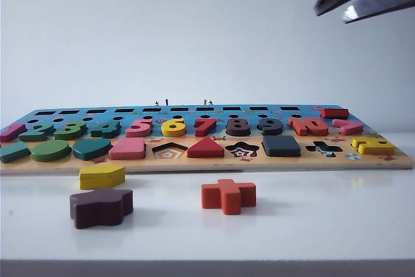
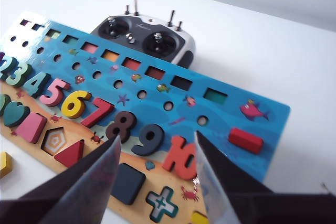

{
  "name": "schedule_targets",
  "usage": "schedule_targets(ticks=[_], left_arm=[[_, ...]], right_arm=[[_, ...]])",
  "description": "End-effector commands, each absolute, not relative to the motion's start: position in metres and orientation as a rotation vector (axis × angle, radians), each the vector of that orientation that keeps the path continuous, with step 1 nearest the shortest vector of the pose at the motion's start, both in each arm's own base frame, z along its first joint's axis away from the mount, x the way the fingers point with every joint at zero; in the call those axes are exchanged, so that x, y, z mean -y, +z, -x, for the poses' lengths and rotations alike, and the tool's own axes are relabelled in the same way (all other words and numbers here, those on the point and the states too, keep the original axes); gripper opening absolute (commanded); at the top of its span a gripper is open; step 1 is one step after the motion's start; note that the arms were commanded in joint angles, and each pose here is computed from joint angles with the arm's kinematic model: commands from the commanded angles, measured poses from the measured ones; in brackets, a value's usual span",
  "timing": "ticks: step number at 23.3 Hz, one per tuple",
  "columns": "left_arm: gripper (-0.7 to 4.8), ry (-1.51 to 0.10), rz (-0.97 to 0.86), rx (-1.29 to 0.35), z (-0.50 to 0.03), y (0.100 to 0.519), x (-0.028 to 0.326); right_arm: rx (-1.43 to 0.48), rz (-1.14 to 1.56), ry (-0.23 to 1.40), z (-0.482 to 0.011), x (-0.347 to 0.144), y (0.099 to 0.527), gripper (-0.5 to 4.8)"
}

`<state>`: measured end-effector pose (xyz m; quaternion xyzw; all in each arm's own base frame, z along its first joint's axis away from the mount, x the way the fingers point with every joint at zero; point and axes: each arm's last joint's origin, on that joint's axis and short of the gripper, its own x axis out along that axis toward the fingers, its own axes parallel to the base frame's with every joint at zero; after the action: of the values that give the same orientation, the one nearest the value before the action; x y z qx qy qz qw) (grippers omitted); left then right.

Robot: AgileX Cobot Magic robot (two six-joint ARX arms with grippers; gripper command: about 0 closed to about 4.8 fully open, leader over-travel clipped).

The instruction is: Insert the cube into the slot.

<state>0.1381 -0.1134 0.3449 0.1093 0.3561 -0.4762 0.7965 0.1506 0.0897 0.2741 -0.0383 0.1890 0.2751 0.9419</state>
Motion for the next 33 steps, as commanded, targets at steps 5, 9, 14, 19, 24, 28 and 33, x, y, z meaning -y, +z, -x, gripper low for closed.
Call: schedule_targets(ticks=[5, 9, 14, 19, 24, 28, 33], left_arm=[[0.17, -1.022, -0.232, -0.728, -0.138, 0.349, 0.111], [0.17, -1.011, -0.226, -0.717, -0.137, 0.350, 0.109], [0.17, -1.011, -0.225, -0.709, -0.135, 0.351, 0.107], [0.17, -0.981, -0.209, -0.688, -0.135, 0.348, 0.101], [0.17, -0.943, -0.195, -0.678, -0.136, 0.348, 0.093], [0.17, -0.892, -0.175, -0.650, -0.137, 0.351, 0.084], [0.17, -0.832, -0.154, -0.581, -0.139, 0.358, 0.073]], right_arm=[[-0.363, -0.047, 0.418, -0.141, -0.061, 0.261, 2.60], [-0.306, -0.123, 0.309, -0.127, -0.040, 0.251, 2.60], [-0.217, -0.144, 0.226, -0.112, -0.024, 0.244, 2.60], [-0.150, -0.158, 0.115, -0.102, -0.010, 0.237, 2.60], [-0.143, -0.165, 0.078, -0.099, -0.006, 0.226, 2.60], [-0.152, -0.190, 0.075, -0.099, -0.006, 0.212, 2.60], [-0.134, -0.189, 0.076, -0.098, -0.006, 0.197, 2.47]])
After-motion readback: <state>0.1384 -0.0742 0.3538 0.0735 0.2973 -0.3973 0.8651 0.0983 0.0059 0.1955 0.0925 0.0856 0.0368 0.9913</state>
